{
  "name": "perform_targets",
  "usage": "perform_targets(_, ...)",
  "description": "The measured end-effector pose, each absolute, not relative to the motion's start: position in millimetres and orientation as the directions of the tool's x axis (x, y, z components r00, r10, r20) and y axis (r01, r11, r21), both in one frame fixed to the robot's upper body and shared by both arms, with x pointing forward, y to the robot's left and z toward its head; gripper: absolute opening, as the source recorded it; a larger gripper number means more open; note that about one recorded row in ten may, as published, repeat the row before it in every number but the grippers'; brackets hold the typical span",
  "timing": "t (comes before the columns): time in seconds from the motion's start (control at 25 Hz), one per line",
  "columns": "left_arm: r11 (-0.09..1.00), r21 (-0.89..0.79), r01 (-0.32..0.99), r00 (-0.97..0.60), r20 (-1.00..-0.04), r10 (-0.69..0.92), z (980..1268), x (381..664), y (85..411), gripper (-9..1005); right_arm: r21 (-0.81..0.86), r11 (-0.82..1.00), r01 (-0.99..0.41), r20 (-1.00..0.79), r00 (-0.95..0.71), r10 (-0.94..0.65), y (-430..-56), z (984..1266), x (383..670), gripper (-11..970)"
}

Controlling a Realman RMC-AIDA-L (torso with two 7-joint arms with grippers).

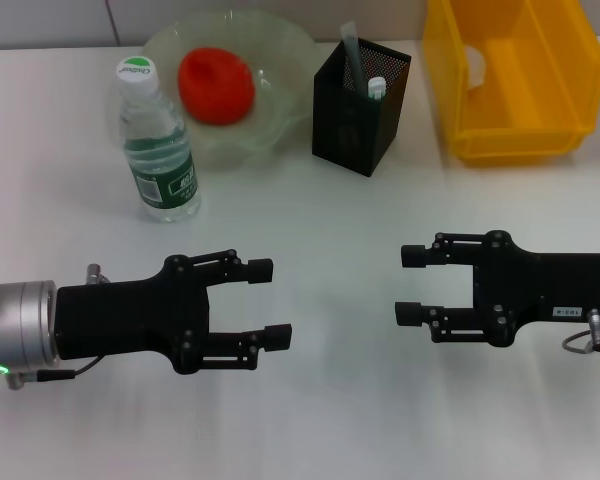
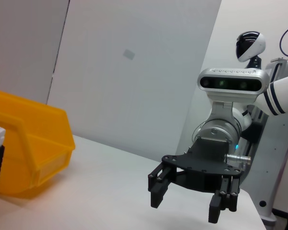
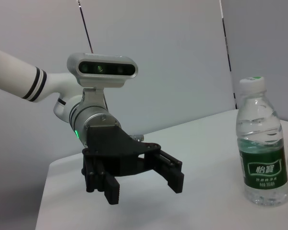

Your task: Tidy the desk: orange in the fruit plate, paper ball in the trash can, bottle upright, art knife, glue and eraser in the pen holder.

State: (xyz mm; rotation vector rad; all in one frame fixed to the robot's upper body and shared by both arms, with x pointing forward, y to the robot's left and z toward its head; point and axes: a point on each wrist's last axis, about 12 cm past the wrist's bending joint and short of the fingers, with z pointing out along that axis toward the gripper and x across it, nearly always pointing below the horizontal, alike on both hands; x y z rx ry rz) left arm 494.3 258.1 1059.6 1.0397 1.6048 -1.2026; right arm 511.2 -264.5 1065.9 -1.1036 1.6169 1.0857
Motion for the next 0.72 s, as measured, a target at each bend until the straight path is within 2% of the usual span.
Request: perform_targets(0.72,0.19,-0.259,0.947,-0.285,-0.95,0.125,1060.4,495.2,258.6,814,0.184,0.225,-0.957,-0.954,-0.229,-0.194,-263.9,1065.4,510.6,689)
